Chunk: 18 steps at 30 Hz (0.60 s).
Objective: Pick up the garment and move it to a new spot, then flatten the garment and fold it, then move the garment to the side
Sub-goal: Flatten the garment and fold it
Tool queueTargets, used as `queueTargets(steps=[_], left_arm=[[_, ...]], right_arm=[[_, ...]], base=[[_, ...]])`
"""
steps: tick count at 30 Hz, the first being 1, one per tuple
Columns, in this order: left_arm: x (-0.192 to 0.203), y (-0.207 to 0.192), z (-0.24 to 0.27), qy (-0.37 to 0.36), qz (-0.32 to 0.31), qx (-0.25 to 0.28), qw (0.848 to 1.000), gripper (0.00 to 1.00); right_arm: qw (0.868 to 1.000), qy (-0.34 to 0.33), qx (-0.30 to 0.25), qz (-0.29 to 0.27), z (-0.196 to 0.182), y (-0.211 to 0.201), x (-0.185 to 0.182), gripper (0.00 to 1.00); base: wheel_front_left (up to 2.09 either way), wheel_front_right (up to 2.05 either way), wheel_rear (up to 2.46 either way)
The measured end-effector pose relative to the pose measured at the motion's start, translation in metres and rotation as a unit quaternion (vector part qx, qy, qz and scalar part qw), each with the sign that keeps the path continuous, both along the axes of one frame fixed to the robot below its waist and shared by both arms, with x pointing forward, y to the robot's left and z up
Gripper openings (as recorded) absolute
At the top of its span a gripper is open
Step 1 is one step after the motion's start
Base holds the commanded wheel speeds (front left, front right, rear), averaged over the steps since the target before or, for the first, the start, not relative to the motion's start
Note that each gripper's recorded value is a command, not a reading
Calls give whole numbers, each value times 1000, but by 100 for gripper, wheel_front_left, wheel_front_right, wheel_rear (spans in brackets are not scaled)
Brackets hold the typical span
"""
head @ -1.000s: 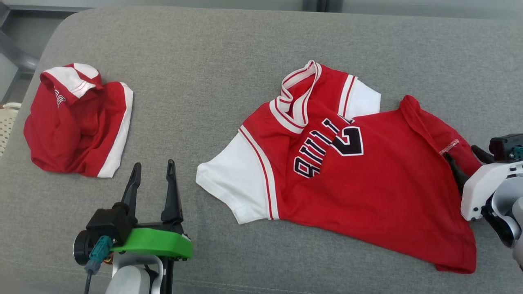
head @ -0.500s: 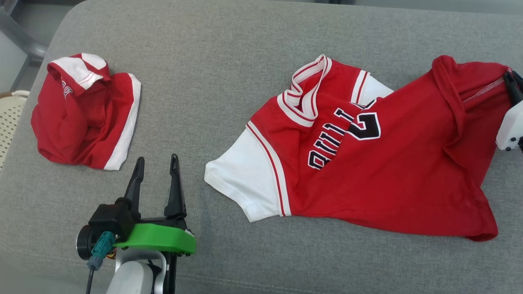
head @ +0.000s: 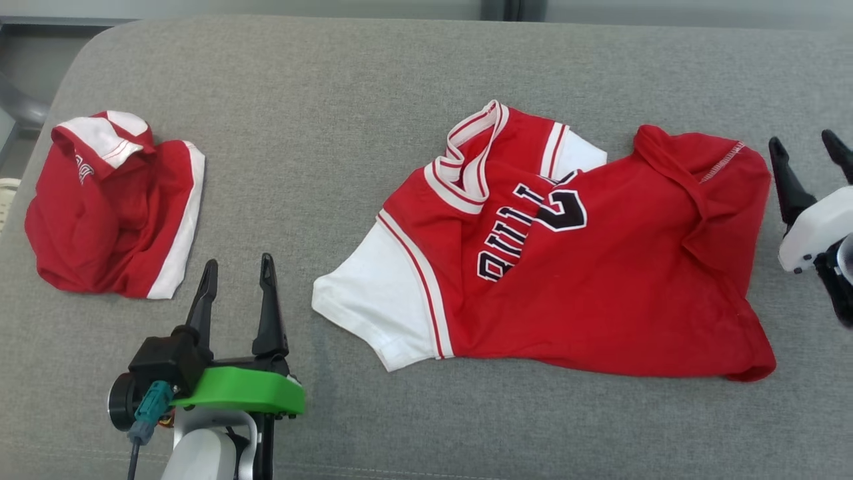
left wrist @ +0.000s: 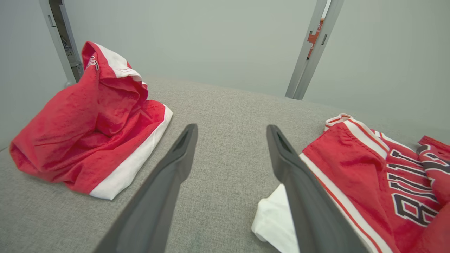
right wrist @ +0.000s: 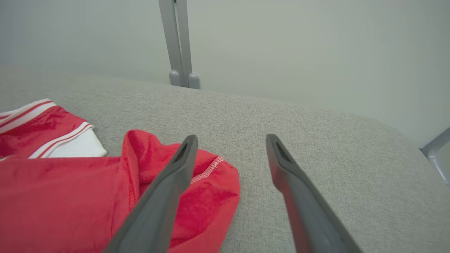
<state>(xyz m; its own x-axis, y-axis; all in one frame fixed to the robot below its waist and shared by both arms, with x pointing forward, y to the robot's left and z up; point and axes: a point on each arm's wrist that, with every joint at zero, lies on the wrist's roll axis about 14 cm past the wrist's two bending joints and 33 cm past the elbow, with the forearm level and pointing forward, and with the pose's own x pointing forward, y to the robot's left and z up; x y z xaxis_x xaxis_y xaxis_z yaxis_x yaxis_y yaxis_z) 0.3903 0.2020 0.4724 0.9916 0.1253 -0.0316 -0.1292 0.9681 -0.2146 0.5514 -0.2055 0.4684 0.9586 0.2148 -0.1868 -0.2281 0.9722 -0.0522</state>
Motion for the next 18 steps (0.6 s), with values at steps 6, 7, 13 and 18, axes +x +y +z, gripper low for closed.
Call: queueTargets(steps=[6,7,13,18], left_arm=[[4,-8,4,-9,-15,1,1000,100],[5,-10,5,-11,-19,1,1000,100],[8,-22,9,-18,-37,-3,999,100],[7,-23,9,-18,-39,-4,999,100]], right_arm=[[1000,-23,20,-4,7,-14,-38,100],[1000,-20,20,-4,3,-16,-49,100],[999,6,35,1,-22,-15,-105,100],[997,48,52,7,-50,-4,-147,100]], base=[[0,0,0],[0,0,0],[0,0,0],[0,0,0]])
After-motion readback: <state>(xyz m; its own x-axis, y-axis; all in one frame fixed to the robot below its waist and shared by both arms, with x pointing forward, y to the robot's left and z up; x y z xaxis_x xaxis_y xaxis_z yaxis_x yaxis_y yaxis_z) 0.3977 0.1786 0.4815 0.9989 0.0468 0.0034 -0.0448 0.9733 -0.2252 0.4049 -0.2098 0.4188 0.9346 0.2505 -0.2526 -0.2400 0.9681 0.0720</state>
